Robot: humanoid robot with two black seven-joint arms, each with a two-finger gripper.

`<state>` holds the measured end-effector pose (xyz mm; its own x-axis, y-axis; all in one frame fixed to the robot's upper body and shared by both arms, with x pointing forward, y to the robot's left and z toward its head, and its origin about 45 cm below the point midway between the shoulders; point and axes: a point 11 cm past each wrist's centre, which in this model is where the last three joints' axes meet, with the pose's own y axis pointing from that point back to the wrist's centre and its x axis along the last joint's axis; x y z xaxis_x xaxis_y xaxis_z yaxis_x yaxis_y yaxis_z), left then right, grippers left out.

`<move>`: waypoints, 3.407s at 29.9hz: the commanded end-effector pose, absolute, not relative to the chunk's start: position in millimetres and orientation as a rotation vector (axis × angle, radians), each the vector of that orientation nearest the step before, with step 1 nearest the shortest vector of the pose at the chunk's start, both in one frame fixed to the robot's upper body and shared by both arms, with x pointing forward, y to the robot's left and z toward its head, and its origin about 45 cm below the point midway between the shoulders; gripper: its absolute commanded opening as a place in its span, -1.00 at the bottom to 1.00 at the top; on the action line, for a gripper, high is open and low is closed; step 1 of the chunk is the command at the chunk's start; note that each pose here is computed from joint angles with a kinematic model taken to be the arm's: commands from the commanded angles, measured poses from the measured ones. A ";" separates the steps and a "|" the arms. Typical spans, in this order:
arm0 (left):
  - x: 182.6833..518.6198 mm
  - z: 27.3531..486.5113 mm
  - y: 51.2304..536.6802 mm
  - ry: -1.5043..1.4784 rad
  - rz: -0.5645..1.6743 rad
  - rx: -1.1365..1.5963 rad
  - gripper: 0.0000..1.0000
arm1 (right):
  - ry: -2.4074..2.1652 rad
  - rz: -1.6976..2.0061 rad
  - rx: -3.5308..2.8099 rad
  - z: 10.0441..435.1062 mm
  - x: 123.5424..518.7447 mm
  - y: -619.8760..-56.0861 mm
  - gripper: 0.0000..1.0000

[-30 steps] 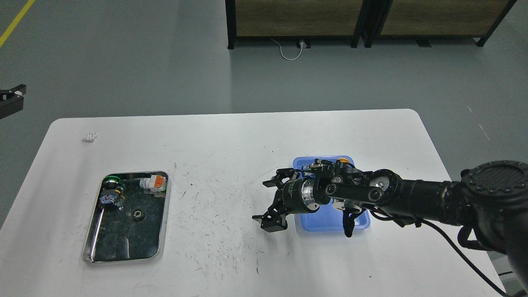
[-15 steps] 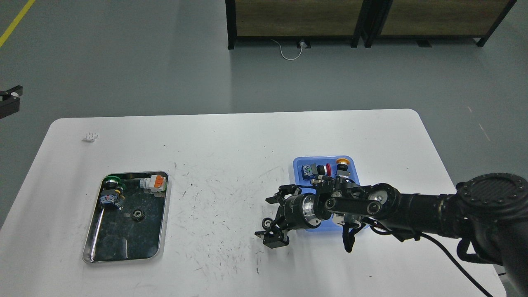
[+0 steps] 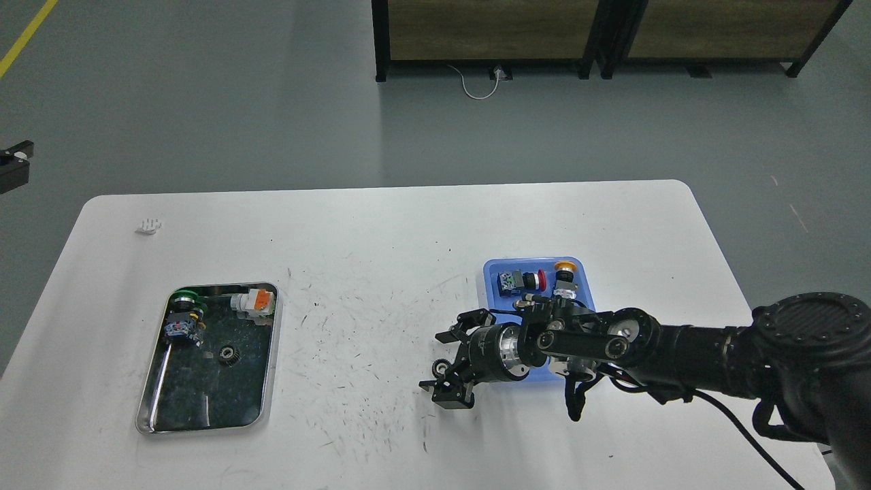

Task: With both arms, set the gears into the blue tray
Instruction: 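Grasp the black gear with the right gripper and lift it, then place the gear into the blue tray and withdraw the right gripper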

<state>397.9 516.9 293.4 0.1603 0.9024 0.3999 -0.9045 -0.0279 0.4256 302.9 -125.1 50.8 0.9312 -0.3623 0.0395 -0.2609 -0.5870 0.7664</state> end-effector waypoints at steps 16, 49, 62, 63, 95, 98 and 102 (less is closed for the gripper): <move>393.0 297.0 526.6 -0.009 1.463 0.701 0.96 | -0.394 -0.162 2.225 55.5 305.3 -131.6 0.08; 388.9 293.1 534.3 -0.002 1.479 0.717 0.96 | -0.481 -0.146 2.262 89.6 339.3 -152.3 -0.57; 387.6 290.4 535.2 -0.001 1.479 0.717 0.96 | -0.596 -0.243 2.162 97.7 331.2 -256.5 -0.57; 388.0 291.0 535.0 -0.002 1.479 0.715 0.96 | -0.599 -0.249 2.156 96.4 329.3 -260.7 -0.57; 380.9 272.2 502.2 0.044 1.248 0.621 0.95 | -1.414 -0.152 2.441 253.2 469.4 -284.5 0.81; 379.1 249.6 477.8 0.061 1.171 0.606 0.95 | -1.536 -0.127 2.439 276.0 481.2 -300.6 0.82; 373.0 217.1 447.6 0.090 1.077 0.615 0.95 | -1.652 -0.110 2.400 290.2 488.6 -324.3 0.83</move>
